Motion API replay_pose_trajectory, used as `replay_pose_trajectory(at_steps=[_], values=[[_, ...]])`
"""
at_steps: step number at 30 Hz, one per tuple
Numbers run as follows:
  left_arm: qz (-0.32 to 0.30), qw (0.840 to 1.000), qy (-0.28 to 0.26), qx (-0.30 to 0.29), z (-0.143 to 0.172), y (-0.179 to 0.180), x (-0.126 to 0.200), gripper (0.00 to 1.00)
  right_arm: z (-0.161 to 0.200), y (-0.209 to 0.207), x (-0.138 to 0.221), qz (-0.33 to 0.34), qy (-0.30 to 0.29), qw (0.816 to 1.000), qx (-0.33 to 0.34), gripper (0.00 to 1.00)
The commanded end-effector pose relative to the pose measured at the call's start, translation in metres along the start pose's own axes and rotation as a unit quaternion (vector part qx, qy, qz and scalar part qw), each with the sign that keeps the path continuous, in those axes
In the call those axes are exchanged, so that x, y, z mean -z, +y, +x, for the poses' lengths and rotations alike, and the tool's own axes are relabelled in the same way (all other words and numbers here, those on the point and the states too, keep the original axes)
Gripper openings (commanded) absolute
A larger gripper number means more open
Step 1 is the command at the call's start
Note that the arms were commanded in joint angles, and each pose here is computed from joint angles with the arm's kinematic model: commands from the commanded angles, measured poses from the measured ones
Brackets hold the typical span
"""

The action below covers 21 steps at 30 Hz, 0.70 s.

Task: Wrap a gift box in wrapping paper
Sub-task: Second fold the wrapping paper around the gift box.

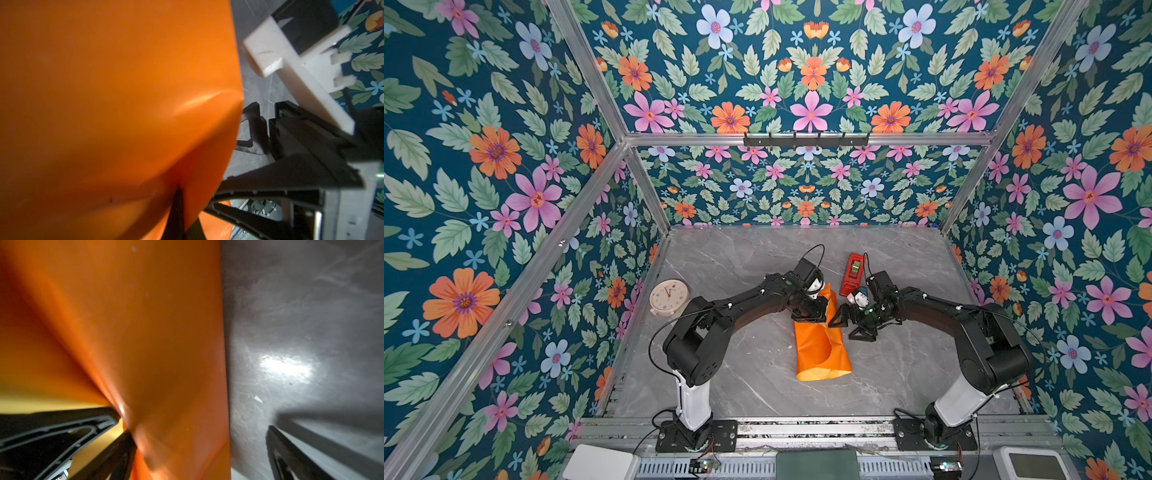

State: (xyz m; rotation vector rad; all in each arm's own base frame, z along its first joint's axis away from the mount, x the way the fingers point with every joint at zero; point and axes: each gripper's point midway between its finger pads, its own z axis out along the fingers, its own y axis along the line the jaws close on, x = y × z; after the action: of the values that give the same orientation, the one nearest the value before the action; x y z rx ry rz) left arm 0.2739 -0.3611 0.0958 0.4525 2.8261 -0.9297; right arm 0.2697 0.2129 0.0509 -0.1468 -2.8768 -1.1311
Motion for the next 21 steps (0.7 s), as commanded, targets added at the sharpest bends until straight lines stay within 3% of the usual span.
replay_pose_trajectory(at_steps=[1, 21], values=[[0.007, 0.999, -0.031, -0.015, -0.017, -0.005, 0.007, 0.00, 0.006, -0.040, 0.000, 0.101, -0.006, 0.994, -0.033, 0.95], [0.021, 0.999, -0.021, 0.016, -0.006, 0.005, -0.017, 0.04, 0.006, -0.040, 0.000, 0.102, -0.006, 0.994, -0.034, 0.95]])
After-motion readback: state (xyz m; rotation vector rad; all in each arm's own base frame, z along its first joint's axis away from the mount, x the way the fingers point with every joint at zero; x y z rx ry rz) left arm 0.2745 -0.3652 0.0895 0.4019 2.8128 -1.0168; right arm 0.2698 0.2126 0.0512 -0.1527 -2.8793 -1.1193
